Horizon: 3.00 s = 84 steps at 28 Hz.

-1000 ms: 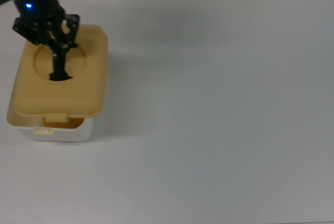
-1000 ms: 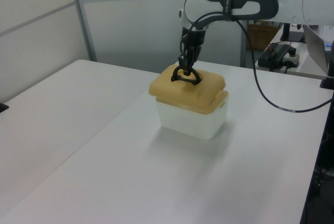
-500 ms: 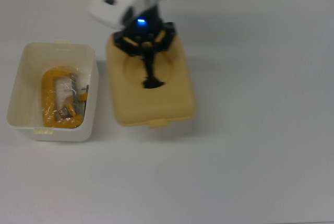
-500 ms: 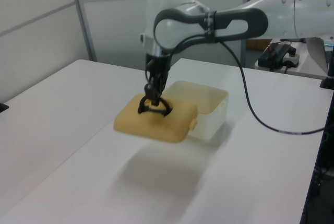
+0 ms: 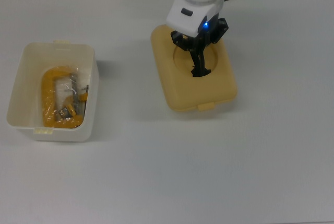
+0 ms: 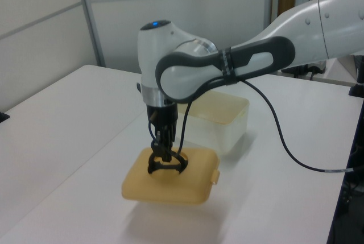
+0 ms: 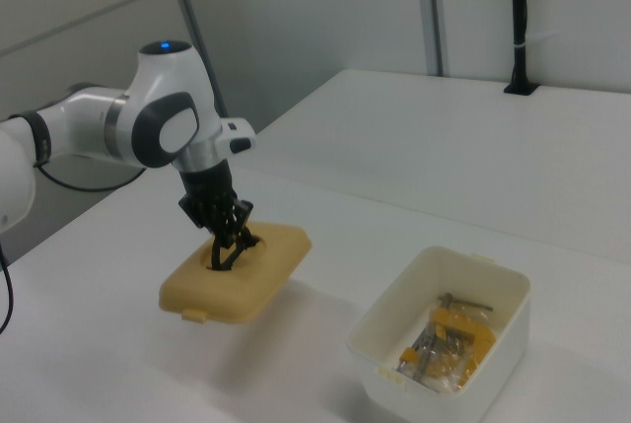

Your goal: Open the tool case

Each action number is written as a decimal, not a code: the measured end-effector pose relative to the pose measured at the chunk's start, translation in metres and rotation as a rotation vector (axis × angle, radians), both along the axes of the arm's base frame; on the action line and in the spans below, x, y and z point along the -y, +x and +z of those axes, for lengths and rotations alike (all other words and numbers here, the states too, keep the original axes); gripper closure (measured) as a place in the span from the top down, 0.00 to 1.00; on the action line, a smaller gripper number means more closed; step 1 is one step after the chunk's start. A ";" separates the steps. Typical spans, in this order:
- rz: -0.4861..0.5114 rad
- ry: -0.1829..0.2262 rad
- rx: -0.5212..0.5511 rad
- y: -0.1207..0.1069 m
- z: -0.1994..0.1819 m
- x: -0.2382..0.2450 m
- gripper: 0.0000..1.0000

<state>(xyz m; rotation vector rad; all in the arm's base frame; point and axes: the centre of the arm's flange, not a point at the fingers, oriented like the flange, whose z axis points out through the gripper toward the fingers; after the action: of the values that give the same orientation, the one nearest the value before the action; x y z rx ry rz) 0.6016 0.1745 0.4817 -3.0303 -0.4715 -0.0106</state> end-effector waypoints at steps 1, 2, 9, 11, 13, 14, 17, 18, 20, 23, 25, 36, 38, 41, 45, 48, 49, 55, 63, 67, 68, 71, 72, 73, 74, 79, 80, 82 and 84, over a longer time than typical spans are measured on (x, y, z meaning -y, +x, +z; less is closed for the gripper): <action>0.002 -0.001 -0.004 -0.001 -0.006 -0.001 0.08; 0.005 -0.002 -0.006 -0.002 -0.014 -0.004 0.08; 0.005 -0.041 0.011 -0.003 -0.075 -0.017 0.08; 0.006 -0.043 0.015 -0.001 -0.087 -0.018 0.08; 0.006 -0.044 0.026 0.003 -0.099 -0.018 0.08; 0.004 -0.049 0.036 0.005 -0.106 -0.018 0.08; -0.011 -0.064 0.062 0.009 -0.120 -0.018 0.08; -0.017 -0.071 0.071 0.011 -0.124 -0.018 0.08; -0.030 -0.086 0.085 0.014 -0.131 -0.018 0.08; -0.038 -0.097 0.087 0.015 -0.137 -0.018 0.08; -0.040 -0.099 0.088 0.015 -0.137 -0.017 0.06; -0.078 -0.127 0.046 0.022 -0.080 0.002 0.42; -0.082 -0.128 0.046 0.022 -0.065 0.006 0.47; -0.092 -0.123 0.046 0.020 -0.036 0.015 0.63; -0.106 -0.104 0.050 0.016 0.000 0.035 0.78; -0.113 -0.104 0.039 0.011 0.022 0.053 0.86; -0.117 -0.105 0.036 0.008 0.030 0.058 0.90; -0.156 -0.114 0.023 -0.016 0.079 0.092 1.00; -0.201 -0.118 0.025 -0.043 0.121 0.119 1.00; -0.225 -0.117 0.037 -0.054 0.138 0.132 1.00; -0.230 -0.117 0.041 -0.056 0.142 0.135 1.00; -0.247 -0.114 0.064 -0.063 0.156 0.143 1.00; -0.252 -0.113 0.071 -0.065 0.160 0.146 1.00; -0.257 -0.112 0.077 -0.067 0.164 0.148 1.00; -0.261 -0.111 0.083 -0.069 0.168 0.150 1.00; -0.277 -0.109 0.097 -0.075 0.183 0.158 1.00; -0.279 -0.109 0.099 -0.075 0.184 0.159 1.00; -0.281 -0.109 0.099 -0.075 0.185 0.160 1.00; -0.282 -0.109 0.098 -0.074 0.184 0.161 1.00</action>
<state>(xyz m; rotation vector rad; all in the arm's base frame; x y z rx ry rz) 0.5271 0.0136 0.6659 -3.1866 -0.0477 -0.1553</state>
